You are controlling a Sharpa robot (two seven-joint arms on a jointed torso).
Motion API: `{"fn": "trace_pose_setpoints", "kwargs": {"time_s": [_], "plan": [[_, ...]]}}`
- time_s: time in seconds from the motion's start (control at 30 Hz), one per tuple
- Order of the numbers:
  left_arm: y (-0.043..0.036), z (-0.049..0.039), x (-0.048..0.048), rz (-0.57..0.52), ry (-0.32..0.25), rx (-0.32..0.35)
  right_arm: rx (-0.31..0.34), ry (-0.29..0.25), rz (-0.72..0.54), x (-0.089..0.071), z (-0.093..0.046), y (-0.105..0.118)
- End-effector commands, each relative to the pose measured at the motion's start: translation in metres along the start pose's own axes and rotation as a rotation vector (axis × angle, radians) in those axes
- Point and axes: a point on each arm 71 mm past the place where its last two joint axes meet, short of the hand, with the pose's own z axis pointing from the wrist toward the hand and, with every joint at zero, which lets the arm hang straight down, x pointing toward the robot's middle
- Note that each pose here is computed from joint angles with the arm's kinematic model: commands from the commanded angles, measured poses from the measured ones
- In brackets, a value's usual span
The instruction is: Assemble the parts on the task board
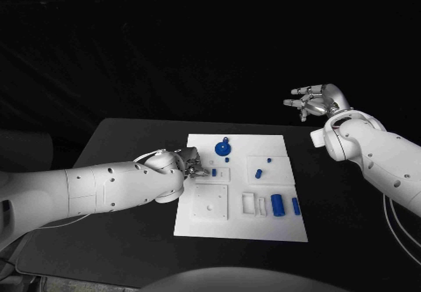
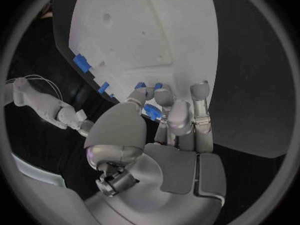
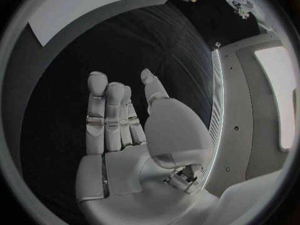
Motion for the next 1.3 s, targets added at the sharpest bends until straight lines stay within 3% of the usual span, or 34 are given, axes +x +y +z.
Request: {"fn": "trace_pose_setpoints", "kwargs": {"time_s": [0.03,1.3], "plan": [[0.0037,0.0003,0.0099,0.015,0.048,-0.015,-0.007,0.016,-0.004,0.0013,0.0,0.001],[0.0061,0.0007,0.0086,0.003,0.039,-0.024,0.004,0.031,-0.005,0.0028,0.0002,-0.0009]]}}
